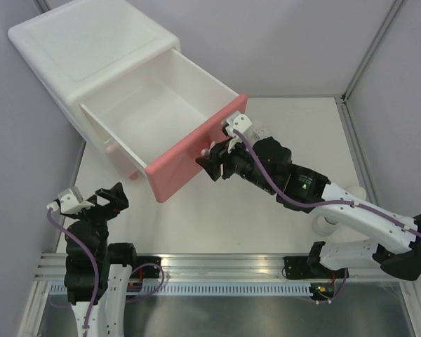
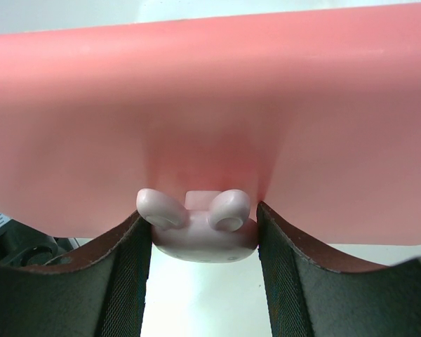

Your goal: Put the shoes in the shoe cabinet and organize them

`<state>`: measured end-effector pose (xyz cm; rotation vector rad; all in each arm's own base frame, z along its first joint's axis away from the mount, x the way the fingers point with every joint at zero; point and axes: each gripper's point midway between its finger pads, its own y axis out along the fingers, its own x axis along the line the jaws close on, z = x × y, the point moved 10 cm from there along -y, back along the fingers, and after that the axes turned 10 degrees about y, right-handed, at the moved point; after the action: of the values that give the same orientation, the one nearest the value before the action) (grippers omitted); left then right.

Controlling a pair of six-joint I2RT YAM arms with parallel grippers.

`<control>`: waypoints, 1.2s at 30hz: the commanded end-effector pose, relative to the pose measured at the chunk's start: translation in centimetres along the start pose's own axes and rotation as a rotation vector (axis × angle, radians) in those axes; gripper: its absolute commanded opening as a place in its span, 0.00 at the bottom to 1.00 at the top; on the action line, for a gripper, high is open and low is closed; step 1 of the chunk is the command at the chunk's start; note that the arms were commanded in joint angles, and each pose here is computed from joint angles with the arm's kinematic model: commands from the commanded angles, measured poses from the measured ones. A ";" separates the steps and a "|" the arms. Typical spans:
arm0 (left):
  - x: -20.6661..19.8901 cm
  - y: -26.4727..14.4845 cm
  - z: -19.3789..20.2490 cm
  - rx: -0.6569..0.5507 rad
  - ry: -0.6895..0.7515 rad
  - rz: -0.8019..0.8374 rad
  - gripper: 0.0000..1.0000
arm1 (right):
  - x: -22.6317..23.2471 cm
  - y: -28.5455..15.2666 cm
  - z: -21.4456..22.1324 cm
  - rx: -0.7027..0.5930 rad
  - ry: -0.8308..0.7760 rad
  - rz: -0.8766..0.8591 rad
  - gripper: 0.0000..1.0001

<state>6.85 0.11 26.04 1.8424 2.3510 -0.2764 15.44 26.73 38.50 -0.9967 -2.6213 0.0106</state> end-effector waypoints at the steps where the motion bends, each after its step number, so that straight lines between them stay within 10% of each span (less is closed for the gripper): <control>1: 0.4 -1.3 -0.8 -0.104 -0.012 -0.007 0.99 | 0.7 -1.2 -1.0 -0.048 0.060 -0.041 0.03; 23: 0.4 -1.3 -0.8 -0.105 -0.012 -0.008 0.99 | 0.7 -3.9 -0.1 -0.021 0.122 -0.057 0.06; 30: 0.4 -1.3 -0.9 -0.105 -0.011 -0.008 0.98 | 0.1 -4.6 1.1 0.013 0.125 -0.030 0.66; 36: 0.4 -1.3 -0.8 -0.105 -0.012 -0.008 0.99 | -0.1 -5.9 0.9 0.039 0.124 -0.024 0.92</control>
<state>6.84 0.25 26.04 1.8208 2.3669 -0.2732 12.22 23.29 37.87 -0.9340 -2.5297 -0.0092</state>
